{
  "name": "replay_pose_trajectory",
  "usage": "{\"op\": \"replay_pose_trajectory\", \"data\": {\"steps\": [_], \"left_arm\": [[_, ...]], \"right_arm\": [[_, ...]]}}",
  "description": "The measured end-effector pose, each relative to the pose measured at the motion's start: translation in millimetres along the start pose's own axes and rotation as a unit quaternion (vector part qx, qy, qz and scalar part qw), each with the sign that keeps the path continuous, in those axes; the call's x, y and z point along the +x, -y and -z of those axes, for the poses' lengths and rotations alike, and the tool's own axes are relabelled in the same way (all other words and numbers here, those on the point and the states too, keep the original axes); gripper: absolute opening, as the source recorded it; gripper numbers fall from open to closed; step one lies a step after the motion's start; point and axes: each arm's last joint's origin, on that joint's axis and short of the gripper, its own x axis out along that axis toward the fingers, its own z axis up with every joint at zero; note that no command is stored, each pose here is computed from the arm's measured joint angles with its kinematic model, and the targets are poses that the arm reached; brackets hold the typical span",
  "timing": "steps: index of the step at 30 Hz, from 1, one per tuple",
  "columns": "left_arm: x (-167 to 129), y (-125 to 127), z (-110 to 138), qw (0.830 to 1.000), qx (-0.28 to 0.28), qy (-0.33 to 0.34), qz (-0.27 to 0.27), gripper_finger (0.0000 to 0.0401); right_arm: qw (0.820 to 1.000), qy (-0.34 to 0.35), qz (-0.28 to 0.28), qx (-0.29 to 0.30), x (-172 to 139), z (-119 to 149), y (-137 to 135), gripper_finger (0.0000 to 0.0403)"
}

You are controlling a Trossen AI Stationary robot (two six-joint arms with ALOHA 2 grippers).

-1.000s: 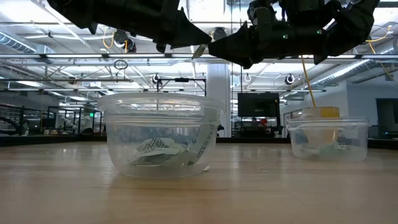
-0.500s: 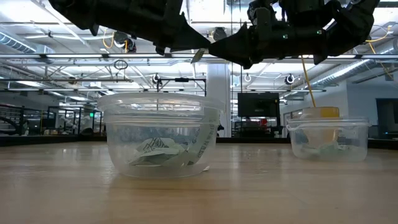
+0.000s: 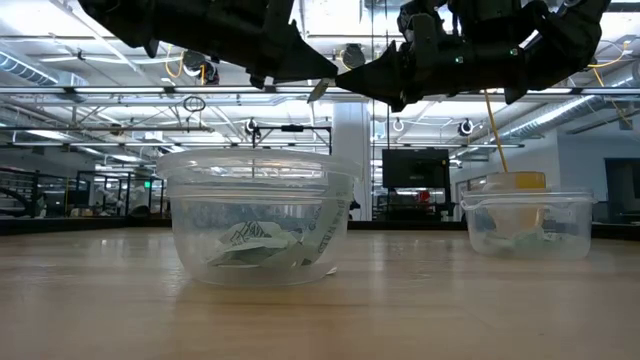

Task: Pick and place items into bin
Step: Put the Stevia packet into the right transparent bin

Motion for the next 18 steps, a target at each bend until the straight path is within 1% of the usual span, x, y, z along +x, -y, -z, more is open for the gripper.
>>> {"op": "replay_pose_trajectory", "data": {"steps": [3,9,12,14,18], "left_arm": [[0.0,0.1,1.0,1.0,0.002,-0.005,0.0,0.003],[-0.2,0.6,1.1,1.0,0.001,-0.006,0.001,0.0009],[-0.2,0.6,1.2,1.0,0.001,-0.006,0.001,0.0006],[-0.1,0.4,1.2,1.0,-0.001,-0.006,0.001,0.0013],[-0.1,0.5,1.5,1.0,0.0,-0.008,0.001,0.0046]], "right_arm": [[1.0,-0.001,0.001,0.0,0.0,0.1,0.0,0.0005],[1.0,-0.003,0.001,-0.002,0.0,0.6,0.1,0.0001],[1.0,-0.003,0.002,-0.002,0.0,0.6,0.1,0.0001],[1.0,-0.004,0.002,-0.003,0.0,0.8,0.1,0.0001],[1.0,-0.008,0.002,-0.004,0.0,1.5,0.2,0.0]]}}
